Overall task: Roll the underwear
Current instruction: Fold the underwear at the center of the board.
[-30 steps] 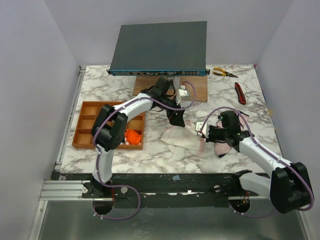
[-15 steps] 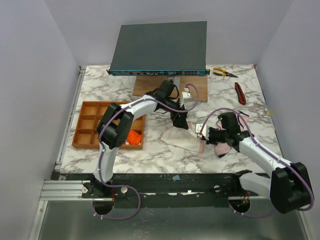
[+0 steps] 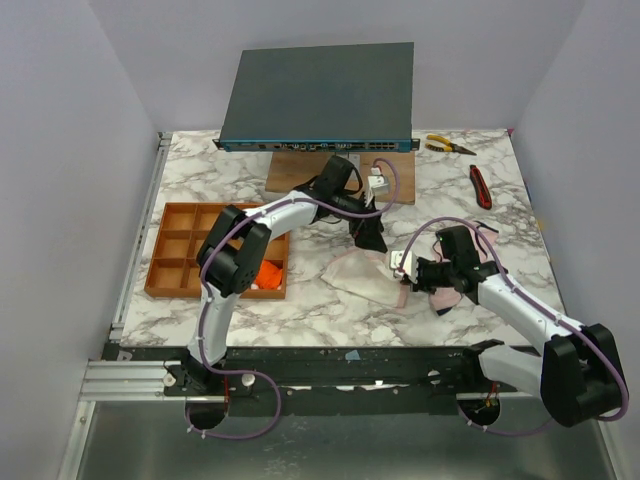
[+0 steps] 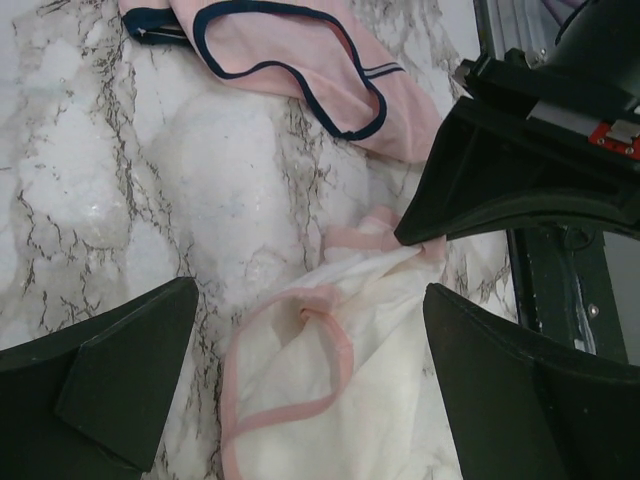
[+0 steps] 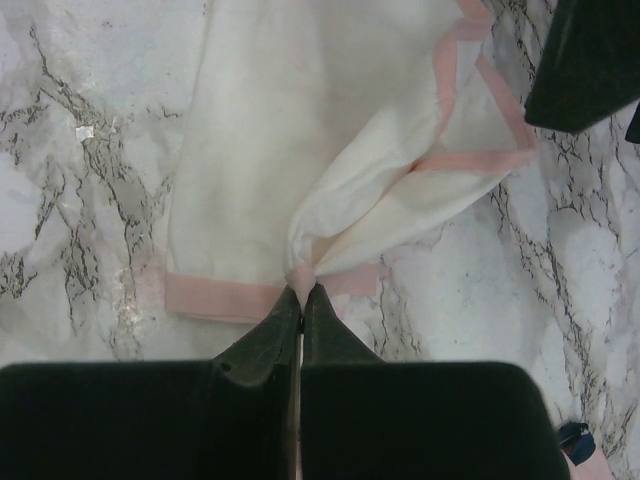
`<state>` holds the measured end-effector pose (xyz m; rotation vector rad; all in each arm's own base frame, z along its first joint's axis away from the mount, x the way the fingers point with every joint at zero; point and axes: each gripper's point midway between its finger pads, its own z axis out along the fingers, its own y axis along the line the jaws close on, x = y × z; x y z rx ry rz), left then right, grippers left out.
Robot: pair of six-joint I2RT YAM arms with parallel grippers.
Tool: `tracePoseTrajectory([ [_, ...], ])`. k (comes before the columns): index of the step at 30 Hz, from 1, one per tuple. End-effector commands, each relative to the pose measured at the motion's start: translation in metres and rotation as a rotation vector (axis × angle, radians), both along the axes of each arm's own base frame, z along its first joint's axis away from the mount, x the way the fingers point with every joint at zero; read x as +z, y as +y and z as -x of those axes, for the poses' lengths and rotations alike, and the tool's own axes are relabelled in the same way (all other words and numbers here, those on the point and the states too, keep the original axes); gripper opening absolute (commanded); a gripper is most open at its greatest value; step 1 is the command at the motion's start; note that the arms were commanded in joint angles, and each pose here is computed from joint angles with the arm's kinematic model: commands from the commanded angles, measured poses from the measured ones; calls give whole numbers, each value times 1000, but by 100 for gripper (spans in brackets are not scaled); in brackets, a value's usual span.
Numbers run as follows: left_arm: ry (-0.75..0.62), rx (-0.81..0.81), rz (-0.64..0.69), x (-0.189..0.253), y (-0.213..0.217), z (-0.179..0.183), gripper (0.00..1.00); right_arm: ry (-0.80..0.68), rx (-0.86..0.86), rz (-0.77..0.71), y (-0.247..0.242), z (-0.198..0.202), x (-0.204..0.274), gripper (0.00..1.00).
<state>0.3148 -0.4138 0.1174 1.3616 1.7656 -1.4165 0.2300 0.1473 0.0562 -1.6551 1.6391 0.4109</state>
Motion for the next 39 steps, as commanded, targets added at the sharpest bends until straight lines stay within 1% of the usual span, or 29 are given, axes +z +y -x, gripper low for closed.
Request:
tracePoseTrajectory([
  [1, 87, -4, 33, 3, -13, -2, 99, 27, 18, -20, 6, 4, 4, 1],
  [5, 136, 31, 27, 0, -14, -2, 99, 24, 14, -18, 5, 4, 3, 1],
  [7, 131, 50, 8, -6, -14, -4, 98, 24, 12, -17, 5, 4, 3, 1],
  [17, 130, 64, -68, -25, -17, 6, 88, 16, -4, -10, 3, 1, 3, 1],
  [20, 135, 69, -82, -29, -16, 6, 82, 14, -8, -8, 2, 1, 2, 1],
  [23, 150, 68, -97, -33, -15, 7, 73, 14, -14, -6, 2, 0, 2, 1],
  [26, 152, 61, -107, -35, -13, 8, 66, 12, -21, -4, 1, -1, 2, 1],
  [37, 144, 29, -115, -32, -9, 14, 46, 5, -42, 9, -2, -3, -1, 1],
  [39, 149, 26, -112, -31, -10, 15, 41, 4, -44, 8, -2, -4, 0, 1],
])
